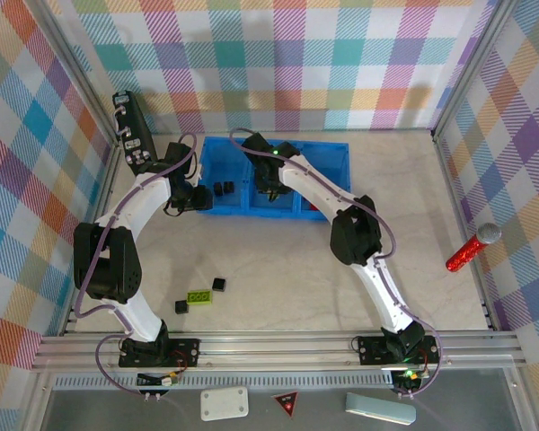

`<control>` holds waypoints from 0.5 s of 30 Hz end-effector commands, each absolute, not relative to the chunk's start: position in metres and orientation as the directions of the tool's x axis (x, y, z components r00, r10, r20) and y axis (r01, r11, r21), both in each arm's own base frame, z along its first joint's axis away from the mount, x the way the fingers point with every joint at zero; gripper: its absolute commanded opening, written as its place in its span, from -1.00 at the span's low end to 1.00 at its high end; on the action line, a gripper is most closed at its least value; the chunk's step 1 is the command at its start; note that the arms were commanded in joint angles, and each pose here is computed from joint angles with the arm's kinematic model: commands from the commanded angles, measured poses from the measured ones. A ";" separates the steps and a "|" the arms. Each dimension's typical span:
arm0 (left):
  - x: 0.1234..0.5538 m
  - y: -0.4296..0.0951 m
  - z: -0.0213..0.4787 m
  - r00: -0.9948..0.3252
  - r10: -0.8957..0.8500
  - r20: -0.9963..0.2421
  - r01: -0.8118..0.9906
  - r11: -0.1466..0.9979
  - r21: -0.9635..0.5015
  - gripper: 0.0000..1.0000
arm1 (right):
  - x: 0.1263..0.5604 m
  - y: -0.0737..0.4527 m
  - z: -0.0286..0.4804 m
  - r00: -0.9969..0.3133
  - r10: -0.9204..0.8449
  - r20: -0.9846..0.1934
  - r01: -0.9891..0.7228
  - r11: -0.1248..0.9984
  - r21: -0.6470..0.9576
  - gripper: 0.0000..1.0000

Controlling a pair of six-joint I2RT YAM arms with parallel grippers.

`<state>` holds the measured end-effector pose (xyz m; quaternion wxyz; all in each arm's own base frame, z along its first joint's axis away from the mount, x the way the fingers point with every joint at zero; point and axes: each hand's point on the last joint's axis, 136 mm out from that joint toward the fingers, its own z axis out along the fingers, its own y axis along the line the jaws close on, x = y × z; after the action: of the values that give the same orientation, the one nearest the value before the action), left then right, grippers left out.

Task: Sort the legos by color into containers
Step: Place the lego in the container.

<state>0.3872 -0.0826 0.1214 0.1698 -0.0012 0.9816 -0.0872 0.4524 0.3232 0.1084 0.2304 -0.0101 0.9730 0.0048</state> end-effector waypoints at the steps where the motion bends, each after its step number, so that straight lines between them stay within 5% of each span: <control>1: 0.384 -0.080 0.131 -0.936 -0.050 -0.347 0.019 0.981 -0.192 -0.15 | 0.482 0.329 0.113 -0.829 -0.031 -0.558 -0.026 1.000 -0.018 -0.21; 15: 0.382 -0.079 0.131 -0.938 -0.050 -0.344 0.017 0.982 -0.190 -0.16 | 0.537 0.325 0.105 -0.688 0.062 -0.723 0.108 0.994 -0.018 -0.23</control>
<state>0.3870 -0.0838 0.1215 0.1692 -0.0006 0.9814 -0.0906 0.5168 0.3297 0.0893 0.3499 0.0159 0.9363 -0.0260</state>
